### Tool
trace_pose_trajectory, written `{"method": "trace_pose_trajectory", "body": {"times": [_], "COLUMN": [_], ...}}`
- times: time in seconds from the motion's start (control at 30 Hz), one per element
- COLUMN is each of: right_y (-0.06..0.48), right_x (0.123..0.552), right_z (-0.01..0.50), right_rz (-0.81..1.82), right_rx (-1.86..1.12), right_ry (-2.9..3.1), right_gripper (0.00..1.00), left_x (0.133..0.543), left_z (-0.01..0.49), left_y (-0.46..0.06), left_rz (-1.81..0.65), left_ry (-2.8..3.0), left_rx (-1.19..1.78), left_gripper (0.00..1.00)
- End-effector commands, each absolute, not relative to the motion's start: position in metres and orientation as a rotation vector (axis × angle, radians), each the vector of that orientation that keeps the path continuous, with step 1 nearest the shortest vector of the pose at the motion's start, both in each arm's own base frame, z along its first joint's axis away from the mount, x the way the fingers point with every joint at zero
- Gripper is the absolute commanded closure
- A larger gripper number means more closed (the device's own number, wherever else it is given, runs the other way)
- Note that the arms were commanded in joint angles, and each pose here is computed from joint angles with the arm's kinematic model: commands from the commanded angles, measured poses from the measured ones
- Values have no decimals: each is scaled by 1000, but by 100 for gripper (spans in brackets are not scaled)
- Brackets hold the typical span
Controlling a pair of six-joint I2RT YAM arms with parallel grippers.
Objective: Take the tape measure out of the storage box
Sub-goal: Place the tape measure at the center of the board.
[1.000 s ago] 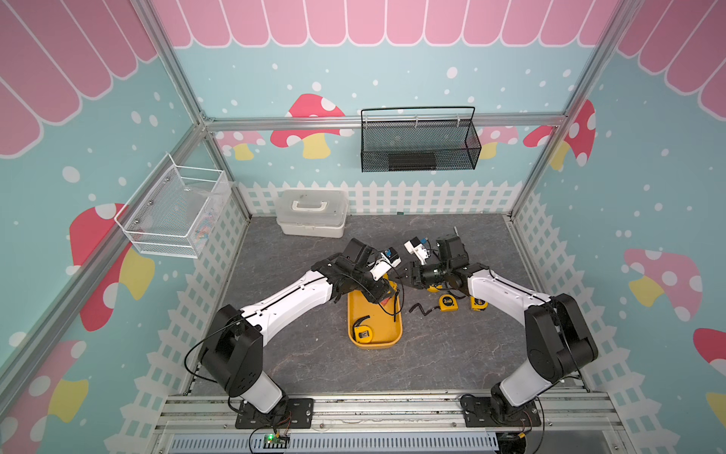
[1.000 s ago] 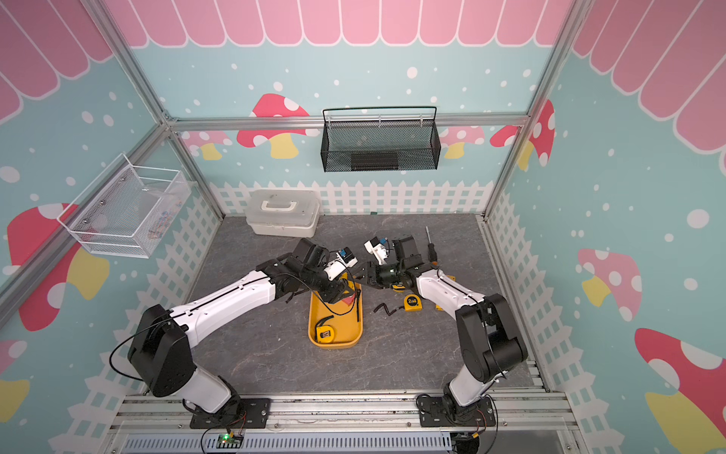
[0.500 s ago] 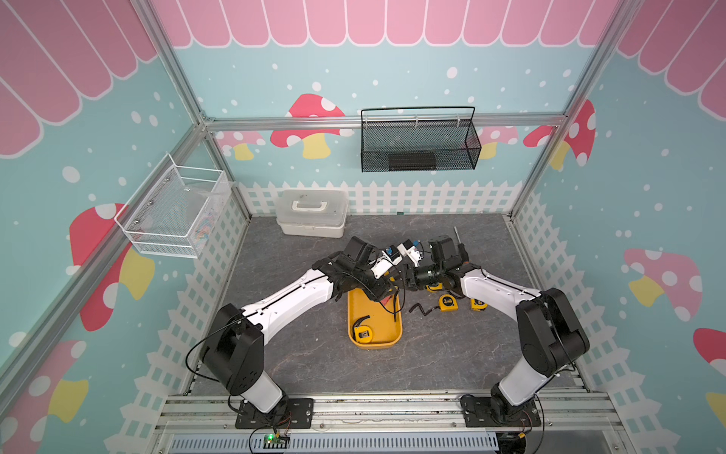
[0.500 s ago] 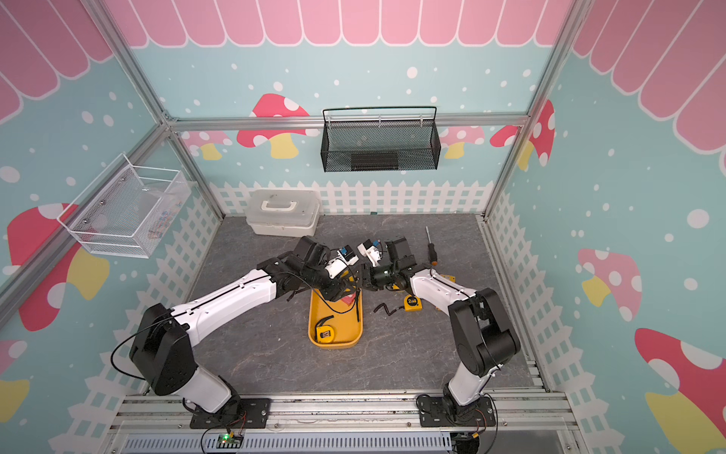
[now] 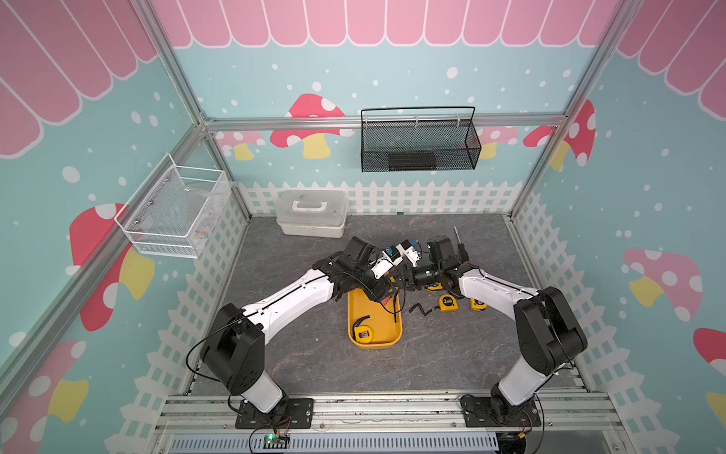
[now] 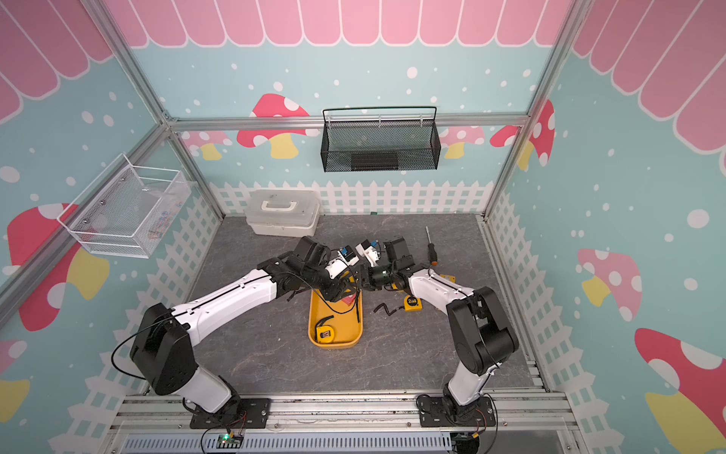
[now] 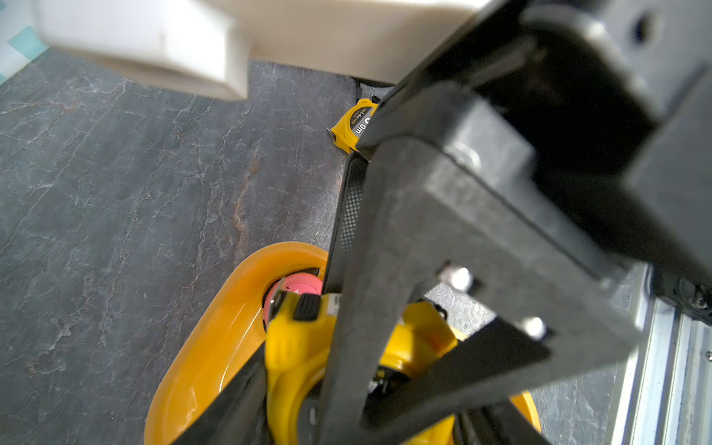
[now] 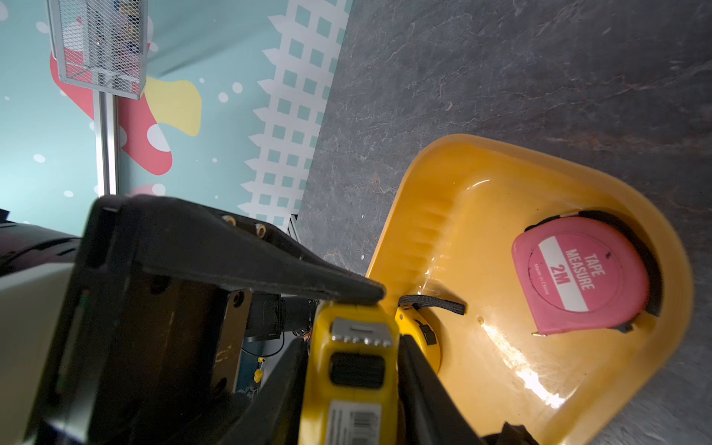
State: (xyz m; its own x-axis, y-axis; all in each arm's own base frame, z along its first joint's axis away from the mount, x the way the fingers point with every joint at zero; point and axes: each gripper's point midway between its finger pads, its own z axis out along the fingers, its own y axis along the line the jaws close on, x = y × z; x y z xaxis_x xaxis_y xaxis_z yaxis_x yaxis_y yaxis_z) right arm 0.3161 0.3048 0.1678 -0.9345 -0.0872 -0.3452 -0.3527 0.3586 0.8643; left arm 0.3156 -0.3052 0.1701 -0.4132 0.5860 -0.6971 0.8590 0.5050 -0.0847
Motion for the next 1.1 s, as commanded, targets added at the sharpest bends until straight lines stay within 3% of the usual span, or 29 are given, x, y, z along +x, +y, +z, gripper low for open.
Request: {"method": "trace_pose_trajectory", "body": {"times": [0.0,0.73,1.07], "right_y": [311,311,312], "right_x": [316,318,323], "right_z": [167,176,175], "right_rz": [1620,1615,1612], "right_rx": [-416,-412,-400], "right_ry": [2380,2357,2356], "right_gripper": [62,67,68], "left_x": [322,319,297], "left_z": [185,177,177], "left_y": [-314,-309,-284], "left_rz": [-614,-596,-558], "left_ry": [2083,2103,2136], "left_rx": [1173,1172,1136], "left_gripper": [36,26,26]}}
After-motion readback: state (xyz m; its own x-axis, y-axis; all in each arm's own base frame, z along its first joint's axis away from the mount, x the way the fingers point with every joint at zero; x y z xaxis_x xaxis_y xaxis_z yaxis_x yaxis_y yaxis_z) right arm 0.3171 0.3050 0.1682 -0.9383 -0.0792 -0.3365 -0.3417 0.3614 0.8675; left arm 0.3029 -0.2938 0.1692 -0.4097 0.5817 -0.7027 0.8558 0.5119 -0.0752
